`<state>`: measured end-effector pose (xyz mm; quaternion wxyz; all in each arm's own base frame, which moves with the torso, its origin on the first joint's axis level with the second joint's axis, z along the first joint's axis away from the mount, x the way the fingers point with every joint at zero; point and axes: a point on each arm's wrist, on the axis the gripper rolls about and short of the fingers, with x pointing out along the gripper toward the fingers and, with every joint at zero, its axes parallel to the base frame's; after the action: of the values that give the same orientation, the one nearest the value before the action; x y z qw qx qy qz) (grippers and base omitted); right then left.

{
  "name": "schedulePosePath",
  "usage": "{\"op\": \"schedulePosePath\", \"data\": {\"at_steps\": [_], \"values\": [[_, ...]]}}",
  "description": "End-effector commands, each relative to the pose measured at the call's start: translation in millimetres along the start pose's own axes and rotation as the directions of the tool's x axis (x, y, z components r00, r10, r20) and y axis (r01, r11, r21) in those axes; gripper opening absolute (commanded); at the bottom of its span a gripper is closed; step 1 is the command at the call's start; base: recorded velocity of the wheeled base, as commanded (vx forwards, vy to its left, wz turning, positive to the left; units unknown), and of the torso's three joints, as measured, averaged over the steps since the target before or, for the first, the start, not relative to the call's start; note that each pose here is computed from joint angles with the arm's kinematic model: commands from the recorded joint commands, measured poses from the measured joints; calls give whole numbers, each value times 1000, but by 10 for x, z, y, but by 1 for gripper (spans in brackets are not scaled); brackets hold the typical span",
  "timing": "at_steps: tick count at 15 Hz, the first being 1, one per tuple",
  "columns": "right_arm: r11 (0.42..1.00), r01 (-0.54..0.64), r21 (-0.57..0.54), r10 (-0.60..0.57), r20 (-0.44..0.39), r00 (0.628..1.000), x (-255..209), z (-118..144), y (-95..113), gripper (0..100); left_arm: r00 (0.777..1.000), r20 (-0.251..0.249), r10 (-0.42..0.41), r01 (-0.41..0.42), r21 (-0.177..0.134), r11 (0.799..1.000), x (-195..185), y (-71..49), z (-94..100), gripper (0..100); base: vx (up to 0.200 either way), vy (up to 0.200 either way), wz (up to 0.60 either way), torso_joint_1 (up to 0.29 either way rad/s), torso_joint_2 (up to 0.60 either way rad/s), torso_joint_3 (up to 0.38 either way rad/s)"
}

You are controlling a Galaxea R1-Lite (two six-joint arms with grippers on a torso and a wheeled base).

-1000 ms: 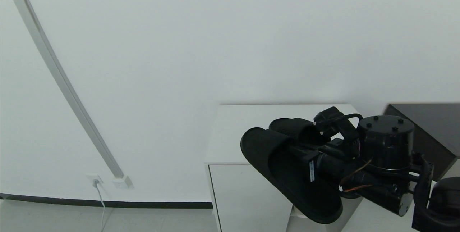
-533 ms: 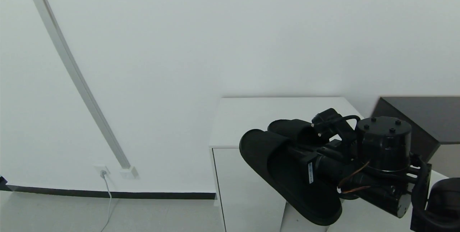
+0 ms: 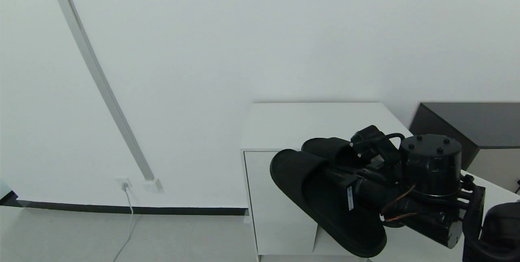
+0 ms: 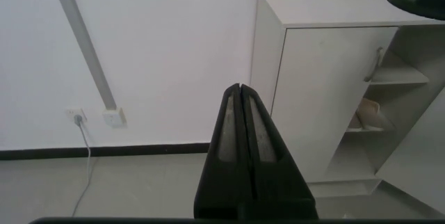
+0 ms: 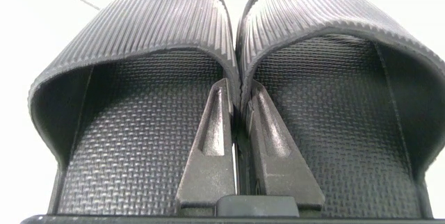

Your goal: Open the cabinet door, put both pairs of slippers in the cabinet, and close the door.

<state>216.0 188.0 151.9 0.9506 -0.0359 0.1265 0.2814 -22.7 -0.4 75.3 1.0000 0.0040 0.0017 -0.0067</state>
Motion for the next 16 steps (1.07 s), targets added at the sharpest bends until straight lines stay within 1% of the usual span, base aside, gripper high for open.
{"op": "schedulePosePath", "data": {"at_steps": [1, 12, 16], "values": [[1000, -1, -1, 1, -6, 1000, 8, -19, 3, 0, 1000, 0, 0, 0, 0, 1000, 0, 0, 0, 0, 0, 0, 0, 0, 0, 0], [1000, -8, -5, 8, -19, 1000, 6, -60, 23, 0, 1000, 0, 1, -1, 0, 1000, 0, 0, 0, 0, 0, 0, 0, 0, 0, 0], [1000, -12, -7, 12, -23, 1000, -1, -74, 39, 0, 1000, 0, 1, -1, 0, 1000, 0, 0, 0, 0, 0, -200, 0, 4, 2, 5]]}}
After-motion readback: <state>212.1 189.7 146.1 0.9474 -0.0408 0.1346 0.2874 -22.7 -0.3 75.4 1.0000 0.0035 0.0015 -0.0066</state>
